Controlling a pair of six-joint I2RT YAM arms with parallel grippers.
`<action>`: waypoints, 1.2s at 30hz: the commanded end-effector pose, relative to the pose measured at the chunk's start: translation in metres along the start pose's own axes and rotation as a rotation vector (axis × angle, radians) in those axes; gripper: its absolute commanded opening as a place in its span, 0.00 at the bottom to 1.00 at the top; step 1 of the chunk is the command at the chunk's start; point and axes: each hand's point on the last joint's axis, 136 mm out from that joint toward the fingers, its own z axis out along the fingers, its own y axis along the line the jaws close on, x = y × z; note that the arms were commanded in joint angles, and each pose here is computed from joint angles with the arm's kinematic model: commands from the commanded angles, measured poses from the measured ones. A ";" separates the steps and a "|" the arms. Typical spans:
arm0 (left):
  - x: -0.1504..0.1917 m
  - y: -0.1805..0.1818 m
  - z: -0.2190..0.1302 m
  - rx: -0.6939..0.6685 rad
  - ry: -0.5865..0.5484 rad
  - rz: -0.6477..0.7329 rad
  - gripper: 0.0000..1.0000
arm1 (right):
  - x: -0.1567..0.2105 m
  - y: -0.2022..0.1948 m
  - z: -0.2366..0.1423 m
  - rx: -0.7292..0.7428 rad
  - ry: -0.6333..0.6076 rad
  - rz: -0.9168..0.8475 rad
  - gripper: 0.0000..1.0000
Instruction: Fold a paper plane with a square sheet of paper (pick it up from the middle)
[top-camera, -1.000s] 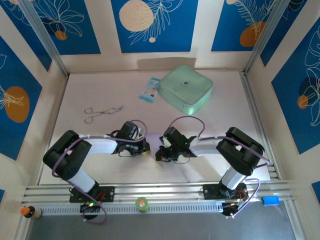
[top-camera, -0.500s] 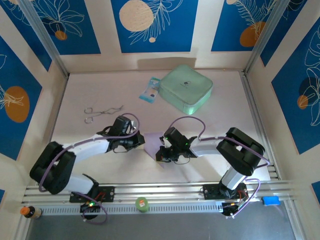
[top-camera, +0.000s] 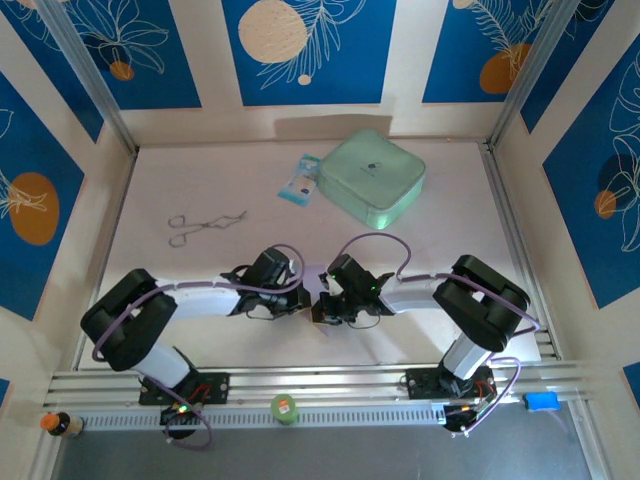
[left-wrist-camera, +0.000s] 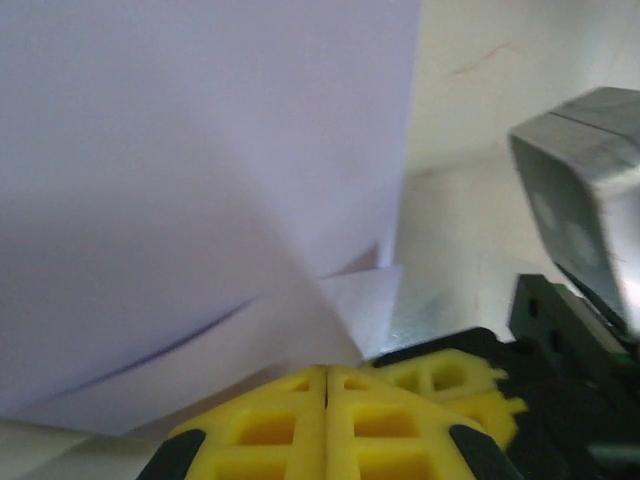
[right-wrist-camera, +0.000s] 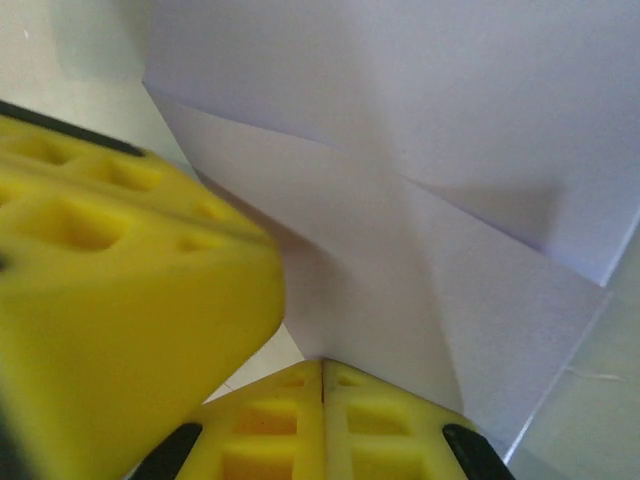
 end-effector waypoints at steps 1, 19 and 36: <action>0.002 0.027 0.007 -0.062 -0.016 -0.039 0.00 | 0.031 -0.046 0.003 0.152 0.084 0.096 0.01; -0.024 0.058 -0.005 -0.066 -0.076 -0.086 0.00 | 0.035 -0.050 0.006 0.166 0.095 0.104 0.00; -0.054 0.048 -0.031 -0.050 -0.119 -0.114 0.02 | 0.033 -0.048 0.005 0.165 0.089 0.100 0.00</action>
